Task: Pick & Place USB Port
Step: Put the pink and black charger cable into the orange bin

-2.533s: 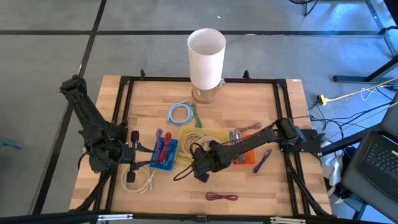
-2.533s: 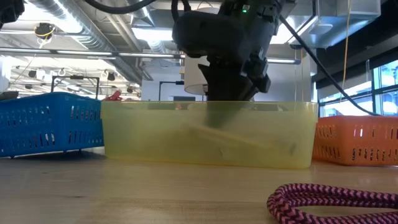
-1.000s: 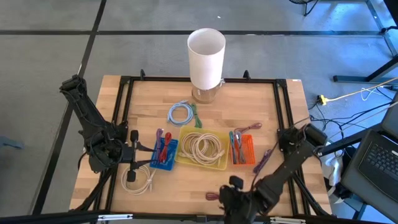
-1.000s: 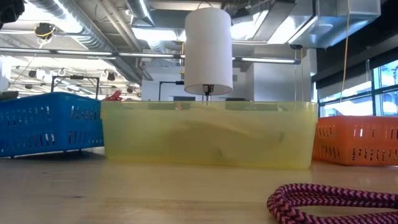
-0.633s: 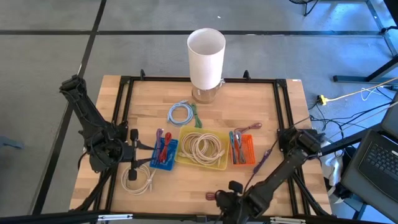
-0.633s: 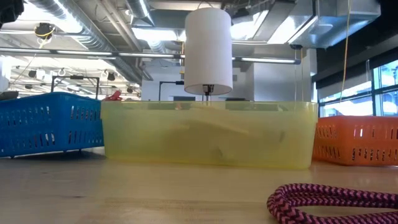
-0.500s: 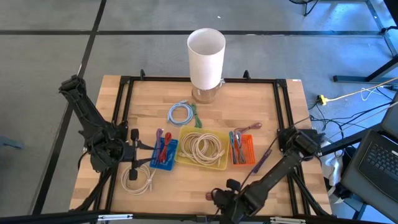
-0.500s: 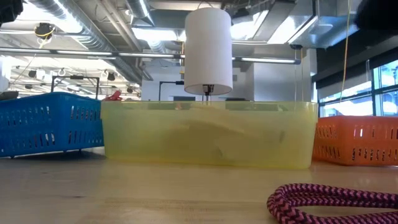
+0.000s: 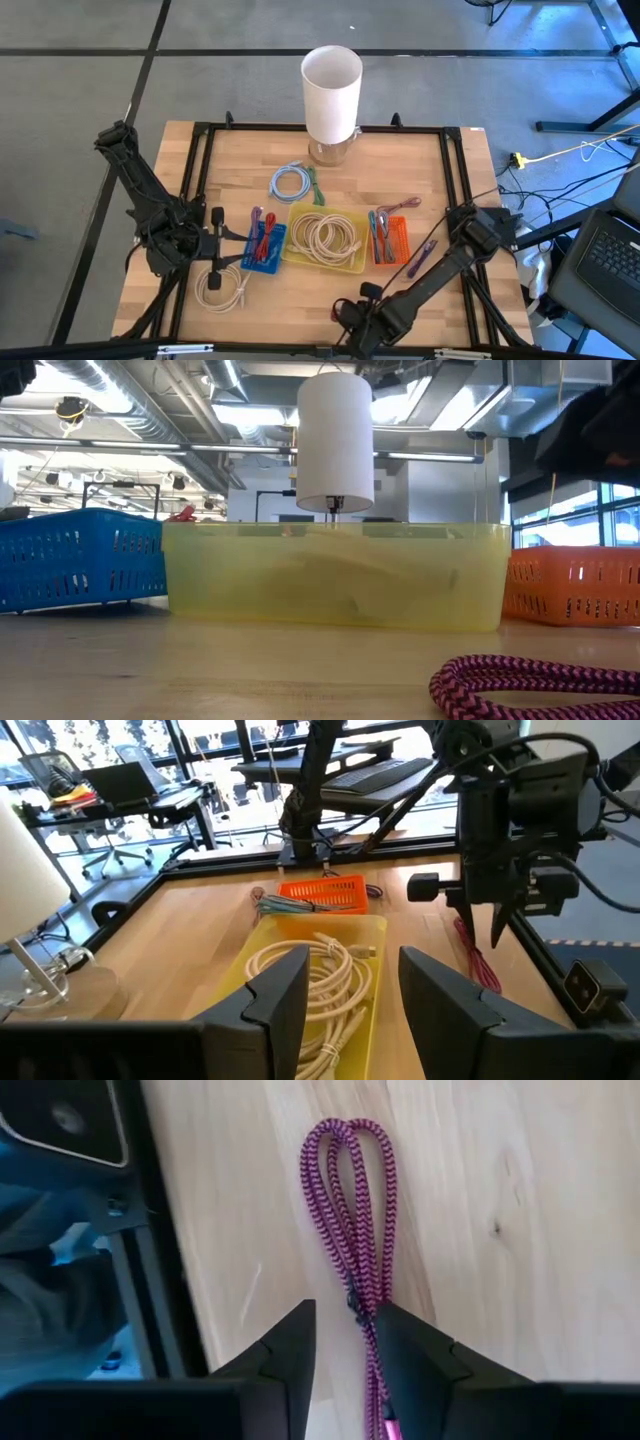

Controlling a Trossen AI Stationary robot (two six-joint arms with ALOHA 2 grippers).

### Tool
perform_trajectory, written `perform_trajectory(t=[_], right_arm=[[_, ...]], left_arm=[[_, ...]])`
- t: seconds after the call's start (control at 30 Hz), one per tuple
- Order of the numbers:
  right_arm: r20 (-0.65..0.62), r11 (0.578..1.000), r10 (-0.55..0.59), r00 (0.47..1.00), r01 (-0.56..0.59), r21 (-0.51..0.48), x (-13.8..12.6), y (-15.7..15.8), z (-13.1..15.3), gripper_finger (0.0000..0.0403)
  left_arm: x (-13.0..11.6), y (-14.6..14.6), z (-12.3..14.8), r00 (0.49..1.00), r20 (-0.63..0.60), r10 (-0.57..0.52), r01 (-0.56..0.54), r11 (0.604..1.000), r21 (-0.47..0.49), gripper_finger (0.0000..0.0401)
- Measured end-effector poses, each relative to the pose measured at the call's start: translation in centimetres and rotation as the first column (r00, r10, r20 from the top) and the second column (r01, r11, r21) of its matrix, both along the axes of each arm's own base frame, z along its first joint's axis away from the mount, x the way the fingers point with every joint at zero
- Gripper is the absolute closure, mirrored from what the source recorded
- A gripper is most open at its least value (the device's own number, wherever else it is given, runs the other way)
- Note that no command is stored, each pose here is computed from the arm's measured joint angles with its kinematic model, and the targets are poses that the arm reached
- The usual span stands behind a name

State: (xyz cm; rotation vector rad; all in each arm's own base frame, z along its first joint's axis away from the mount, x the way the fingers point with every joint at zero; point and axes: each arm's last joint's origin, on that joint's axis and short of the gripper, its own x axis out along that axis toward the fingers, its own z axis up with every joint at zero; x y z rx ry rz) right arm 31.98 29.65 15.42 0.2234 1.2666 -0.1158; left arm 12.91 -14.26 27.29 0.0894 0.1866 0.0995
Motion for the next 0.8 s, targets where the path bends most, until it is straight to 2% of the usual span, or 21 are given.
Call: perform_trajectory(t=[0.2,0.6,0.8], right_arm=[[-0.009,1.0,0.002,1.0,-0.002,-0.011,0.02,-0.05,-0.32,0.0303],[-0.008,1.0,0.0,1.0,0.0,-0.013,0.05,-0.09,-0.33,0.0361],[-0.006,0.999,-0.008,1.0,0.008,-0.038,-0.01,-0.26,-0.36,0.0358]], left_arm=[[0.0,0.0,0.0,1.0,0.0,0.0,0.0,1.0,0.0,0.0253],[0.0,0.0,0.0,1.0,0.0,0.0,0.0,1.0,0.0,0.0253],[0.0,-0.05,-0.02,1.0,-0.005,-0.016,0.016,1.0,-0.003,0.0253]])
